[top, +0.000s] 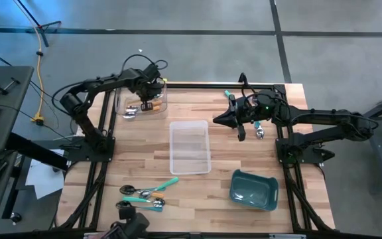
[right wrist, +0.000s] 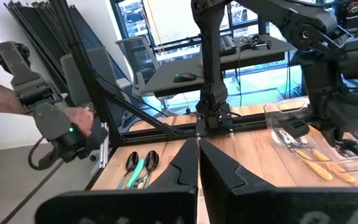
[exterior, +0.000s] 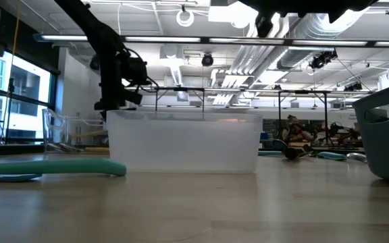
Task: Sort silverware by color (type)
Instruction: Put the yellow spoon into the transparent bin
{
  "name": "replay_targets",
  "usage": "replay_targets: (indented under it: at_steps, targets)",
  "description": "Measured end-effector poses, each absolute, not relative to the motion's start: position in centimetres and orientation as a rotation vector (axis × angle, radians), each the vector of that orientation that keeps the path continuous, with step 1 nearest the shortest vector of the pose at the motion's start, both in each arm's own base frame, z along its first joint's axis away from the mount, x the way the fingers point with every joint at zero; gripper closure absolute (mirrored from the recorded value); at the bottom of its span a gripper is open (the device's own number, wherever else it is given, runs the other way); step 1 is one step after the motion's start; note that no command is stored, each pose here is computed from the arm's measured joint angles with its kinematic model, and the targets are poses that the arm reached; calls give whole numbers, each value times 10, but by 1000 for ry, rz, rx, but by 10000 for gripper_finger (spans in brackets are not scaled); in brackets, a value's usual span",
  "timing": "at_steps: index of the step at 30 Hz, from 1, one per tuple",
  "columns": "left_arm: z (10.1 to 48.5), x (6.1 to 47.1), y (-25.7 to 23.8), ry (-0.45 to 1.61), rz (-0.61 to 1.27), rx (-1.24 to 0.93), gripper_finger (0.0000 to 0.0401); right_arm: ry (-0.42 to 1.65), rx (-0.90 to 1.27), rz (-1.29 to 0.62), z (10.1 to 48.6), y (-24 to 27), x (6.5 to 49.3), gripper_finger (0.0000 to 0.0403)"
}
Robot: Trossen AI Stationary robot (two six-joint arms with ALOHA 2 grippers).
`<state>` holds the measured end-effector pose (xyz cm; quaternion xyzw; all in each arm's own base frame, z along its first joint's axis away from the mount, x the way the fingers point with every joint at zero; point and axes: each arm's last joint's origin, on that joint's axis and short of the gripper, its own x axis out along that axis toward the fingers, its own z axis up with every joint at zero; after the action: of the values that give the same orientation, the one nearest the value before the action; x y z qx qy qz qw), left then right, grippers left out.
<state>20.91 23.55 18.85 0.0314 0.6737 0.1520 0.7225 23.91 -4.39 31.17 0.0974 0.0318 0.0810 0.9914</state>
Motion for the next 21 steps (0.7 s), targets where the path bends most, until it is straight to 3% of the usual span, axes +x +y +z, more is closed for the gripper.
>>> replay_targets:
  at_steps: [21]
  targets:
    - [148, 214, 247, 1598, 257, 78, 391, 62, 218, 115, 312, -45, 239, 403]
